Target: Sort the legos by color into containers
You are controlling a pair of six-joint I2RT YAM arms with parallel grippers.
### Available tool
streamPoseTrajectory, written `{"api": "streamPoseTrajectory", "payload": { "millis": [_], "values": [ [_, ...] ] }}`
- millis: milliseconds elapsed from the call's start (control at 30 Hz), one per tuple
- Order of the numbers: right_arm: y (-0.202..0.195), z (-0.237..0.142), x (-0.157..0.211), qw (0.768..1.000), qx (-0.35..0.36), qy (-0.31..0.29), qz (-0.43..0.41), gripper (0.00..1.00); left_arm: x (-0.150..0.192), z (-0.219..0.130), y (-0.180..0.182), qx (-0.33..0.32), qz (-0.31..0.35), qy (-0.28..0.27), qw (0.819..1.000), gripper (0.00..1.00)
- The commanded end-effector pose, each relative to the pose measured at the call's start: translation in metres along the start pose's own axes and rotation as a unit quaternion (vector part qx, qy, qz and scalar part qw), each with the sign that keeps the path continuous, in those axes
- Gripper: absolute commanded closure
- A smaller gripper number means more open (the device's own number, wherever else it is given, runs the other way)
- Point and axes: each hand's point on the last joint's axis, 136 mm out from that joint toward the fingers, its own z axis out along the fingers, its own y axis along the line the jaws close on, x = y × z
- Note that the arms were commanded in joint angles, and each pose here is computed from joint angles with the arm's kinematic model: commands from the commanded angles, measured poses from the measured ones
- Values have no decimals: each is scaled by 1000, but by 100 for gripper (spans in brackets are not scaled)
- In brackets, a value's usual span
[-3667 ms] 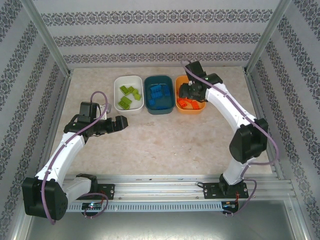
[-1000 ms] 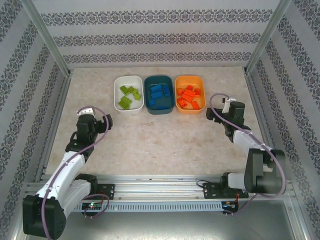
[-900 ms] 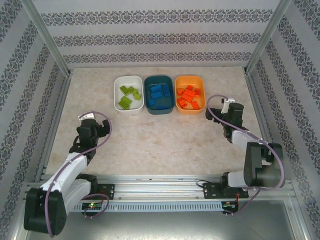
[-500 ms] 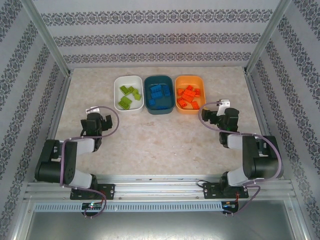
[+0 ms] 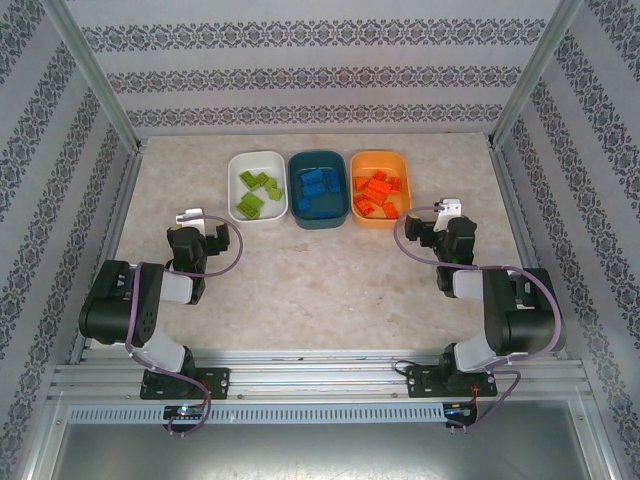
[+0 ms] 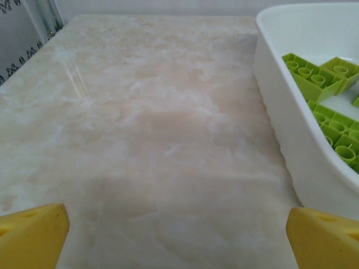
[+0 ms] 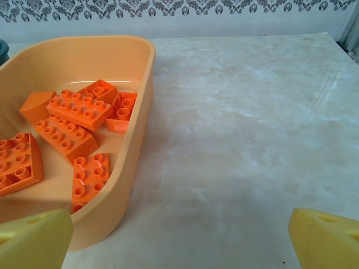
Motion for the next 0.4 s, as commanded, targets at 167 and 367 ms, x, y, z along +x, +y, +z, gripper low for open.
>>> {"api": "streamPoseTrajectory", "payload": {
  "millis": [167, 367],
  "values": [
    [3, 0, -4, 1000, 14, -13, -22, 2, -11, 0, 4, -5, 2, -24, 1000, 0],
    [3, -1, -5, 1000, 13, -16, -20, 2, -11, 0, 4, -4, 1, -25, 1000, 0]
  ]
}}
